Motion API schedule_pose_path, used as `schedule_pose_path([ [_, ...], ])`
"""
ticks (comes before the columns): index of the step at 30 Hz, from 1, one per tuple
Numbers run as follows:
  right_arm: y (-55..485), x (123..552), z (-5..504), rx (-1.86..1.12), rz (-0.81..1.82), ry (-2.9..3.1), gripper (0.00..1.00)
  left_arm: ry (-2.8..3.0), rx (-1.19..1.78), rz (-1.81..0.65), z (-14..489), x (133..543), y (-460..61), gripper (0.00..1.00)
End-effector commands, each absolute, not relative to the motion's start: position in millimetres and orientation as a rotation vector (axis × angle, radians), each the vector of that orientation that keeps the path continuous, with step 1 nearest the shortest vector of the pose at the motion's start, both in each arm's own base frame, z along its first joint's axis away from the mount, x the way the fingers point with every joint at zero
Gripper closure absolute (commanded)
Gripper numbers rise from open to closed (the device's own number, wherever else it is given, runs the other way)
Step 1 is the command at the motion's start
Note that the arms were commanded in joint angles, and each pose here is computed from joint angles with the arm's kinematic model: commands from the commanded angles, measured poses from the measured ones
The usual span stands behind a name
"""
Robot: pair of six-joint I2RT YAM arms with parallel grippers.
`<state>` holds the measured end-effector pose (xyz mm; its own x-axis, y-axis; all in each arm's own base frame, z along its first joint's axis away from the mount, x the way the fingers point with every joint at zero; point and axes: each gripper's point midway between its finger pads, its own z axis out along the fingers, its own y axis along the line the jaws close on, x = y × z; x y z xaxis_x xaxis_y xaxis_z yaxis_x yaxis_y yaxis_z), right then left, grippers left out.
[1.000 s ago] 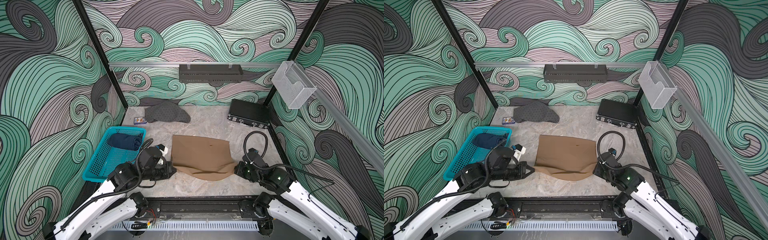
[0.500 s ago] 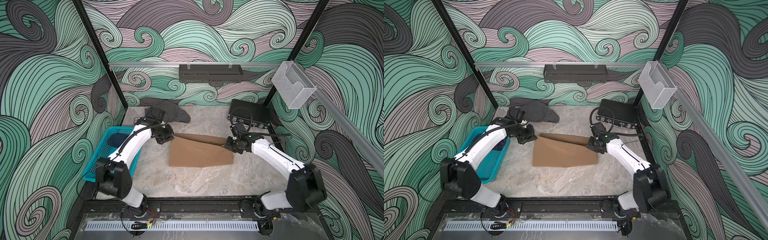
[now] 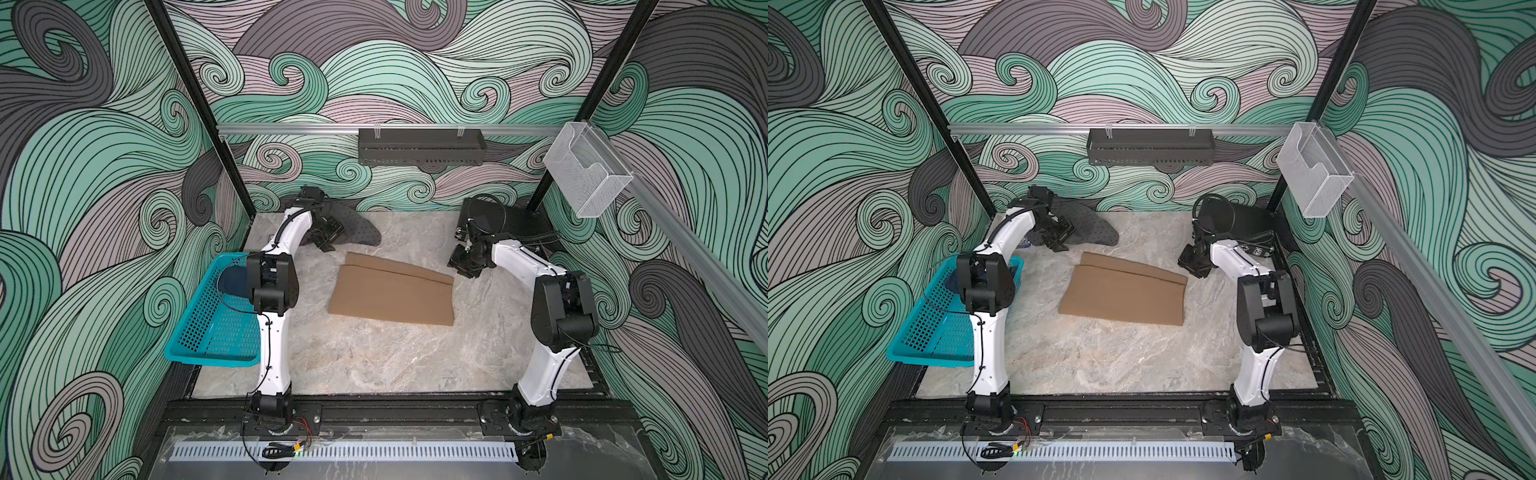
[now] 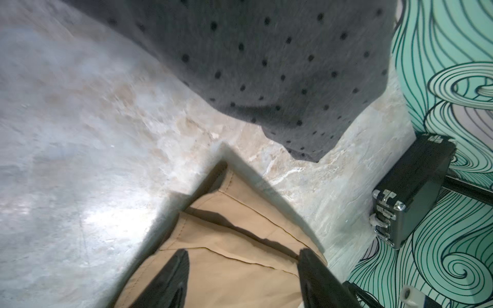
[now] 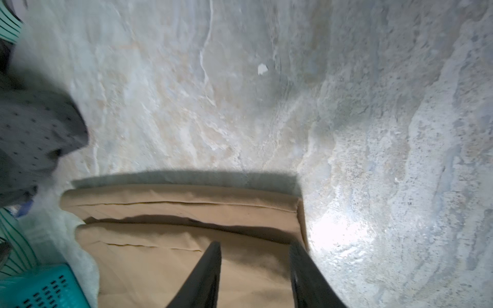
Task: Roll up the skirts
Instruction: Fold the skirt at the center of the board.
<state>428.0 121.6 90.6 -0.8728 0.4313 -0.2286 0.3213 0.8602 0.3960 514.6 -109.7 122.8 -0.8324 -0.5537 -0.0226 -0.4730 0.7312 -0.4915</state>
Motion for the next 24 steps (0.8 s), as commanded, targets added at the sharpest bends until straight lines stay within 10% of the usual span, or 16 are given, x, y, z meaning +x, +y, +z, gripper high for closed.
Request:
schedule_pose_path([
  [1,142,406,101,0.35,0.548,2.769,0.46,2.775,-0.748,-0.681,152,486,-108,0.27],
  [8,142,373,72,0.155,0.494,2.789,0.29,2.861,-0.668,-0.6,105,461,-101,0.28],
  [24,139,384,46,0.155,0.562,2.826,0.48,2.853,-0.525,-0.652,40,490,-112,0.38],
])
